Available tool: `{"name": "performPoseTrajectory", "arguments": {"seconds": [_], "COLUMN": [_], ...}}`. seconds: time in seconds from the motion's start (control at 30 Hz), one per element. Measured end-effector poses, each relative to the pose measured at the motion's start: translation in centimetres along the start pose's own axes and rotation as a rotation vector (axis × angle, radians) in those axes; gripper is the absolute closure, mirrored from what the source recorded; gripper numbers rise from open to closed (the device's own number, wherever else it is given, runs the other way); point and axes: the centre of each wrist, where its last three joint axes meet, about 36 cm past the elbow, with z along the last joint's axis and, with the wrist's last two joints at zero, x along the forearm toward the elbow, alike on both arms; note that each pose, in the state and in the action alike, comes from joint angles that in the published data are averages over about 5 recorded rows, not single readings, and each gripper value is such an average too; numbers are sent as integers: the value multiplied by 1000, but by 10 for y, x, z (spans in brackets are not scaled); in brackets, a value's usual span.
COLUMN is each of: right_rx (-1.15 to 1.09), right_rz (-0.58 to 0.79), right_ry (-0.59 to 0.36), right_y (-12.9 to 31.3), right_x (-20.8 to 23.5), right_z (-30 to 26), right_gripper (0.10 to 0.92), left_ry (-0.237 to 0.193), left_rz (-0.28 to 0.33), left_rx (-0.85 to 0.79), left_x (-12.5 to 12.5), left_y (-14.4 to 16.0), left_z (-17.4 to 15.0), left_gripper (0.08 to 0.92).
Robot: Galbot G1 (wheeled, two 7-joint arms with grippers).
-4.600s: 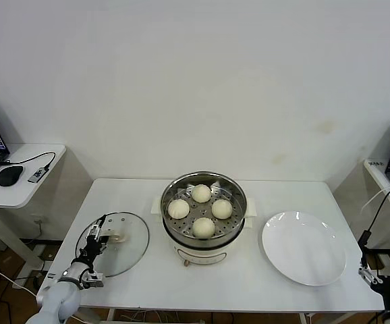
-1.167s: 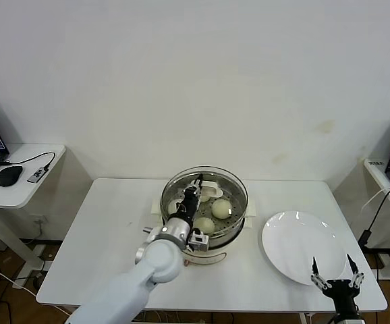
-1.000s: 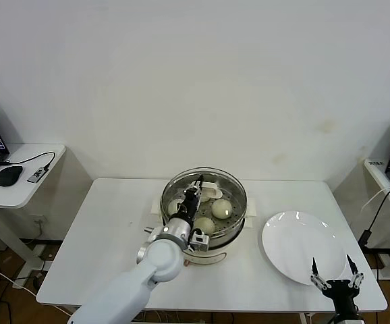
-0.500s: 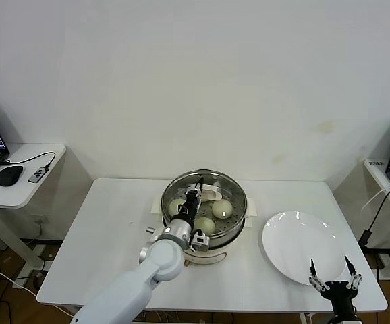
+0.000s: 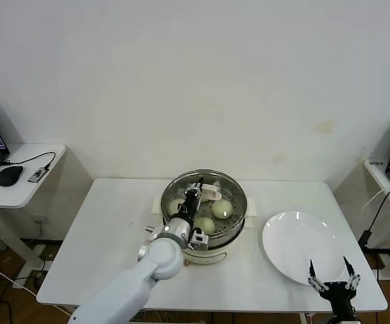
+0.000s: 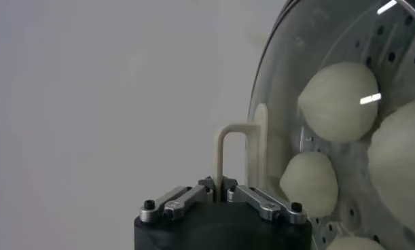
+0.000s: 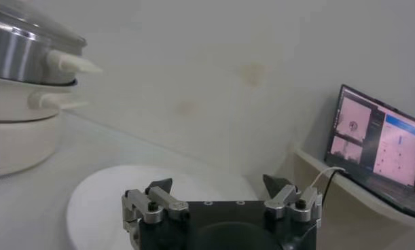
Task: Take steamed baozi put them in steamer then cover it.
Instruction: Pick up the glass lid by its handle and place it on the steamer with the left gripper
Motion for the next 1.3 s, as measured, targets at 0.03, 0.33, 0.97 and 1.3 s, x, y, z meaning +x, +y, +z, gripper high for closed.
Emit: {"name": "performPoseTrajectory", "arguments": {"seconds": [0.03, 0.33, 0.97, 1.3], "right_rx": [0, 1, 2, 4], "right_rz": [0, -1, -7, -9], "right_ry": [0, 0, 0, 1], "right_y": [0, 1, 2, 3], "right_x": [0, 0, 0, 1], "right_z": [0, 0, 0, 0], "right_gripper": [200, 200, 200, 200], "left_ry": [-1, -10, -10, -18], "left_rz": [1, 12, 7, -28], "left_rx": [1, 8, 20, 35], "left_x": [0, 4, 7, 23], "left_y": [0, 0, -6, -2], "left_z": [0, -1, -2, 3], "left_gripper": [857, 857, 774, 480]}}
